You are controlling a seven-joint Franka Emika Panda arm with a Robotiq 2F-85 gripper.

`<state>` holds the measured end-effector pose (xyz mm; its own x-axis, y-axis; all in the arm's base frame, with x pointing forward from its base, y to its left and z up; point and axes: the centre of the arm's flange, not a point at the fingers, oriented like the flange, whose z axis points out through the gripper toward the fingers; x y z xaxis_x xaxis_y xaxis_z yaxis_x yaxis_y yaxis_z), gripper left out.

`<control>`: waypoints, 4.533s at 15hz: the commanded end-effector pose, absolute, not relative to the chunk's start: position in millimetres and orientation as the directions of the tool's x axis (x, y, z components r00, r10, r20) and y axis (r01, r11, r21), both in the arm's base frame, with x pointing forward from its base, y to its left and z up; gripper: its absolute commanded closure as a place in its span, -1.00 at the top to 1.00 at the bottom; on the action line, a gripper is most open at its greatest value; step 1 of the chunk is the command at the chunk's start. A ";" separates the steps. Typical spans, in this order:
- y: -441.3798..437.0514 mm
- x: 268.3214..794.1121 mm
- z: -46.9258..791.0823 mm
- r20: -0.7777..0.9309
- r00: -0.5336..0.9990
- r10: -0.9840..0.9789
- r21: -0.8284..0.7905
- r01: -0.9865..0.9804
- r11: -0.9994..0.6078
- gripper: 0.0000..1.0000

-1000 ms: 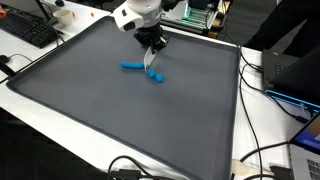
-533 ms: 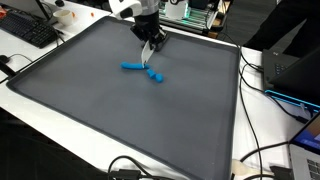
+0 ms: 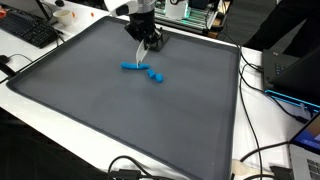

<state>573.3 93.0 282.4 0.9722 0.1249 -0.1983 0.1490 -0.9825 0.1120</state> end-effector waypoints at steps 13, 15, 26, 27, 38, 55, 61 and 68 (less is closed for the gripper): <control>84.5 583.9 242.8 -0.136 0.969 0.207 0.154 0.228 -0.961 -0.98; 84.4 583.6 239.9 -0.143 0.965 0.222 0.158 0.244 -0.957 -0.98; 84.3 574.6 212.4 -0.134 0.954 0.269 0.160 0.289 -0.944 -0.98; 83.8 572.9 209.9 -0.132 0.954 0.268 0.157 0.288 -0.945 -0.98; 75.7 558.3 216.9 -0.189 0.958 0.215 0.094 0.235 -0.967 -0.98; 73.7 547.8 239.9 -0.285 0.935 0.209 0.047 0.231 -0.972 -0.98; 68.8 549.1 259.5 -0.281 0.933 0.226 0.046 0.248 -0.968 -0.98; 61.1 561.7 281.8 -0.233 0.939 0.255 0.090 0.281 -0.955 -0.98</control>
